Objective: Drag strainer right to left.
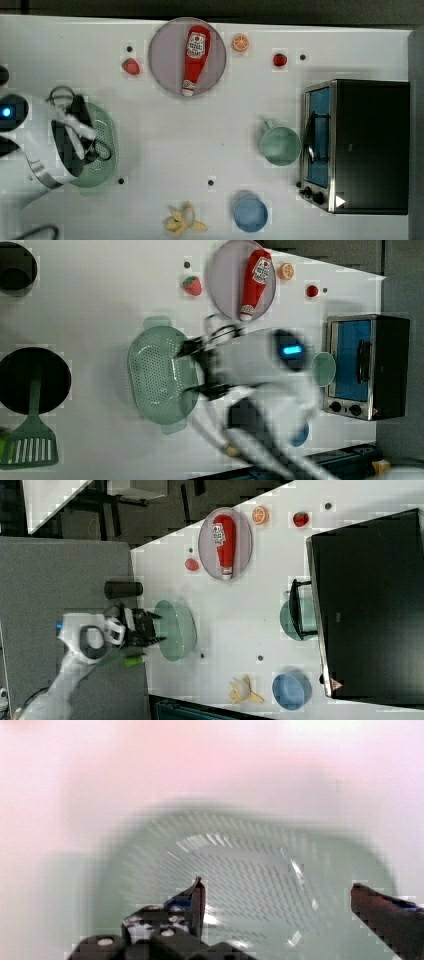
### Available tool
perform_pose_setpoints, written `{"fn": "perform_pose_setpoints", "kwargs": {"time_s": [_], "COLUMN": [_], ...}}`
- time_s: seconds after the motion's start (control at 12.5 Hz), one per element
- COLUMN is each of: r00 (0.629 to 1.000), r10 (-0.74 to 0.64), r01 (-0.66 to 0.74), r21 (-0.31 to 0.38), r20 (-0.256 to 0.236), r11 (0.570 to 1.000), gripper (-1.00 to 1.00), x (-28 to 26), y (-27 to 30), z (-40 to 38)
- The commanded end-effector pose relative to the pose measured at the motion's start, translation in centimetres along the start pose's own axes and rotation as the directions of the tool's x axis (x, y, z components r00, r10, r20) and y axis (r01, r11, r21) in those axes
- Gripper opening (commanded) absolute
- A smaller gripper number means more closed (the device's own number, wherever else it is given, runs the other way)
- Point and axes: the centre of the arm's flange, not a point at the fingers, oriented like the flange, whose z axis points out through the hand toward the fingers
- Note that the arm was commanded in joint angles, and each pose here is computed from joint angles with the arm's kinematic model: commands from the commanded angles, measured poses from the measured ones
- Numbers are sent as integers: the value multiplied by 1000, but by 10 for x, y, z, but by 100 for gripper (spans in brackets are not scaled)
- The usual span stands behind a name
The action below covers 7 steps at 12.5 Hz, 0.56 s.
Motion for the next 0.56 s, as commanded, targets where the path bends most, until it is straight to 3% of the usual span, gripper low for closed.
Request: {"fn": "perform_pose_setpoints", "kwargs": {"time_s": [0.08, 0.32, 0.56], "r00": [994, 986, 975], "r10": [-105, -162, -199], "r01": [102, 165, 211], "r21": [194, 204, 120], "r20": [7, -30, -104], "r11": [976, 965, 970], "gripper": [100, 100, 100], "x": [126, 230, 323], "y": [3, 56, 127], "z": [-144, -223, -265]}}
